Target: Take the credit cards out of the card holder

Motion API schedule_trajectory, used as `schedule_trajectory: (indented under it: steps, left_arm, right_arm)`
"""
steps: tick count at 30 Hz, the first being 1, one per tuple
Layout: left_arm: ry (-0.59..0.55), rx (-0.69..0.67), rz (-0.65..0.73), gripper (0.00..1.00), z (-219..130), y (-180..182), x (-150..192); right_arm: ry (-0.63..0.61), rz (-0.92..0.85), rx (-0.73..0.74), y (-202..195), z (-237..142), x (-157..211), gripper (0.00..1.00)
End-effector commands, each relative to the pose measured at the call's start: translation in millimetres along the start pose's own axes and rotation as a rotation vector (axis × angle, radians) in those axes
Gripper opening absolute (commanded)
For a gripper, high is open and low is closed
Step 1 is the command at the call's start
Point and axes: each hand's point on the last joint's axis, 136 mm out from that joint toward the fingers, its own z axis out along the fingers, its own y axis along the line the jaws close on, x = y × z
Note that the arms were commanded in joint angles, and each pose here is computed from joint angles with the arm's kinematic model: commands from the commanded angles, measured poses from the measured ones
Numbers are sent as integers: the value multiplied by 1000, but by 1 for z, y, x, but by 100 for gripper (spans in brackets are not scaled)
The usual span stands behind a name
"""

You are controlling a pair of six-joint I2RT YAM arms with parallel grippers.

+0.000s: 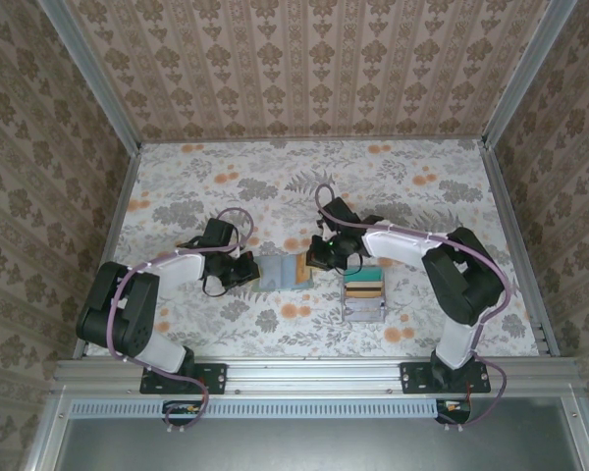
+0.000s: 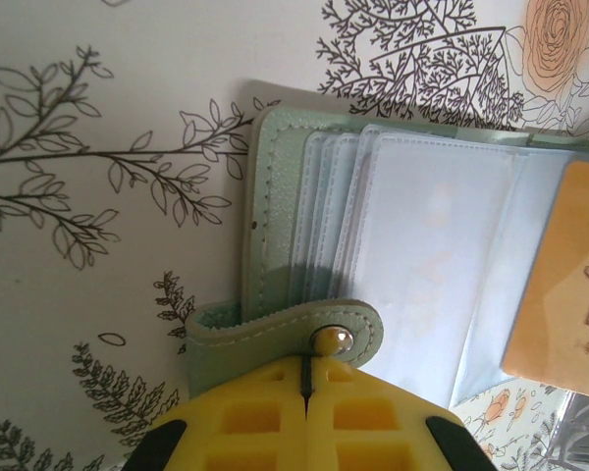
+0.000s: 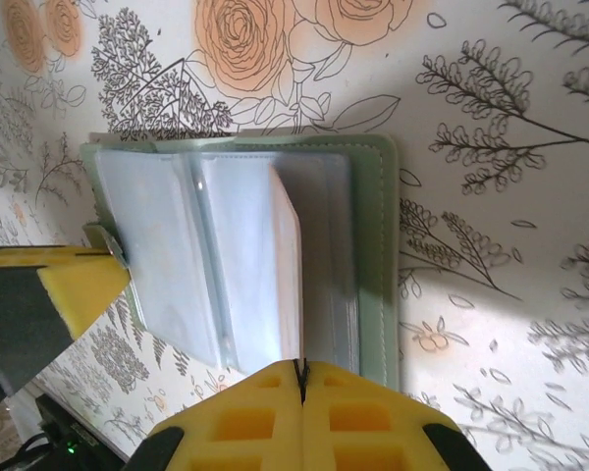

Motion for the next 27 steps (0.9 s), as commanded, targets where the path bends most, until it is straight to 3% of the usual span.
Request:
schedule_trajectory:
  steps: [1,10,11,13,19,20,21,27]
  left_arm:
    - [20,-79,-11,0,-4,14,9]
    - [-134,23,79,0,-54,-36,-23]
    - [-160,39,94,3,-62,-43,-27]
    - [-211,70,125,20,-77,-56,-34]
    - [-357,111,180,86,-116,-77,-50]
    - [-380,112,185,94,-122,-78,-51]
    - [-400,111,188,99,-127,-79,-53]
    - [-489,93,198,100,-149,-78,-57]
  right_arm:
    - [-34,-66,48,6,-31,-5,1]
    - [-95,-357,134,30,-115,-3,0]
    - [-103,-396,154,29,-124,-1,0]
    - [-110,-468,201,25,-141,3,0]
    - [-56,-779,313,8,-169,29,0]
    - [-39,-836,340,2,-168,33,0]
    - [-41,-885,351,0,-172,37,0]
    - [82,-1232,423,-22,-173,62,0]
